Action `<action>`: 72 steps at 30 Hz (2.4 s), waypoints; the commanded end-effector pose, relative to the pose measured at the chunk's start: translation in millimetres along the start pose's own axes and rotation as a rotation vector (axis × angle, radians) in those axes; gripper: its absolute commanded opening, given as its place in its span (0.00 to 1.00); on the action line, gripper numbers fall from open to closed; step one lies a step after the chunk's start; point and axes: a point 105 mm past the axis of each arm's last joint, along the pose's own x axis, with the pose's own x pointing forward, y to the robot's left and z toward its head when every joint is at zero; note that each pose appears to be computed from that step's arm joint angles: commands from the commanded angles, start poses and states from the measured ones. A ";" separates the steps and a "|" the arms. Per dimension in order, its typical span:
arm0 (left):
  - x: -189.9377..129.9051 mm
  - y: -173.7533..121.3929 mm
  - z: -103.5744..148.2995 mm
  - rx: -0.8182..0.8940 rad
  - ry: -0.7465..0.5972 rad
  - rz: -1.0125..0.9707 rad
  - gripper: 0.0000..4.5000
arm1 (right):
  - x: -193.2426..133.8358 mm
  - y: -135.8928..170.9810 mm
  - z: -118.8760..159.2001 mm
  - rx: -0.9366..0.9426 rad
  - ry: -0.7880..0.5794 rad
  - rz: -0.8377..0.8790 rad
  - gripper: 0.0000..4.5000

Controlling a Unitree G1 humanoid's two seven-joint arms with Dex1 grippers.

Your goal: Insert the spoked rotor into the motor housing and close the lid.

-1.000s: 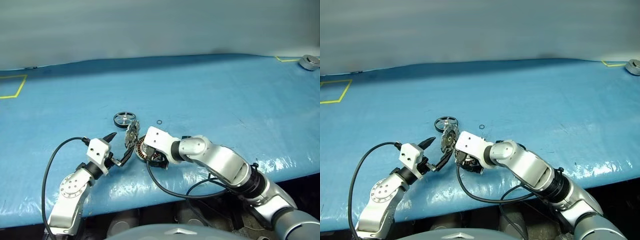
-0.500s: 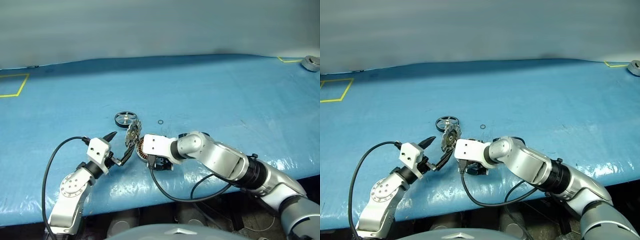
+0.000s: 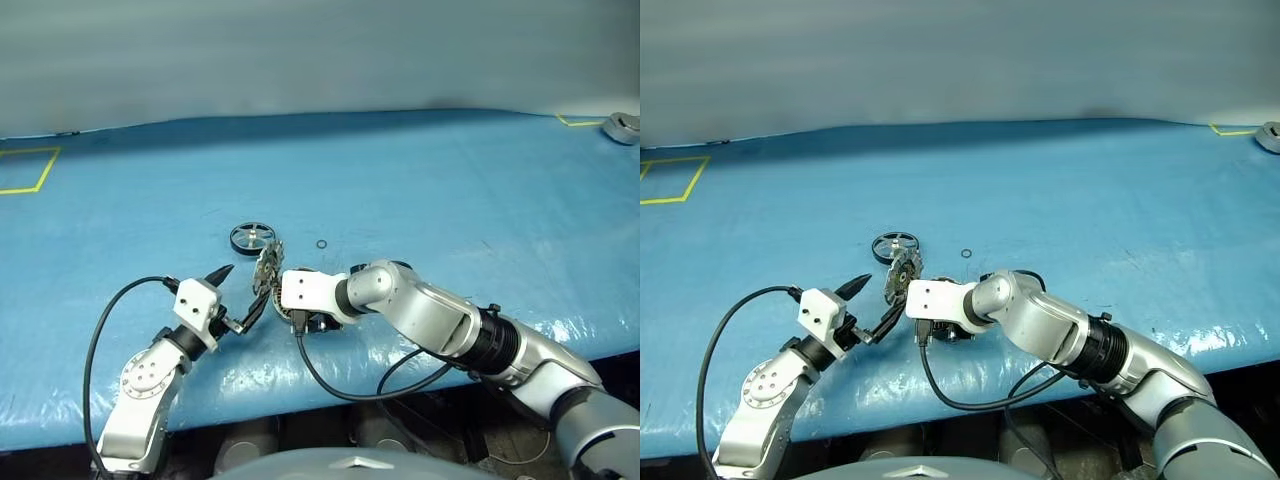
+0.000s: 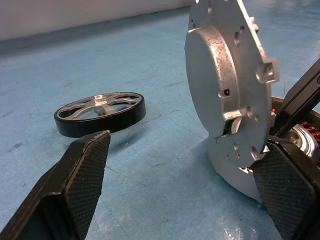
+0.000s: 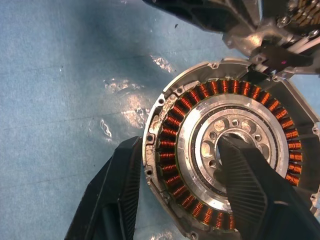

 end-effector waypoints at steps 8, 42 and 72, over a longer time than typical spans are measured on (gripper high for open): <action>-4.9 0.5 1.0 0.004 -0.022 0.021 1.00 | 11.5 16.8 -3.9 0.377 0.023 -0.035 0.44; -5.6 -1.7 -5.2 -0.020 -0.009 0.002 1.00 | 19.0 28.6 11.0 0.971 -0.138 -0.147 0.44; -14.0 8.5 0.4 -0.003 -0.013 -0.002 1.00 | -40.7 -5.6 31.6 0.977 -0.388 -0.201 0.92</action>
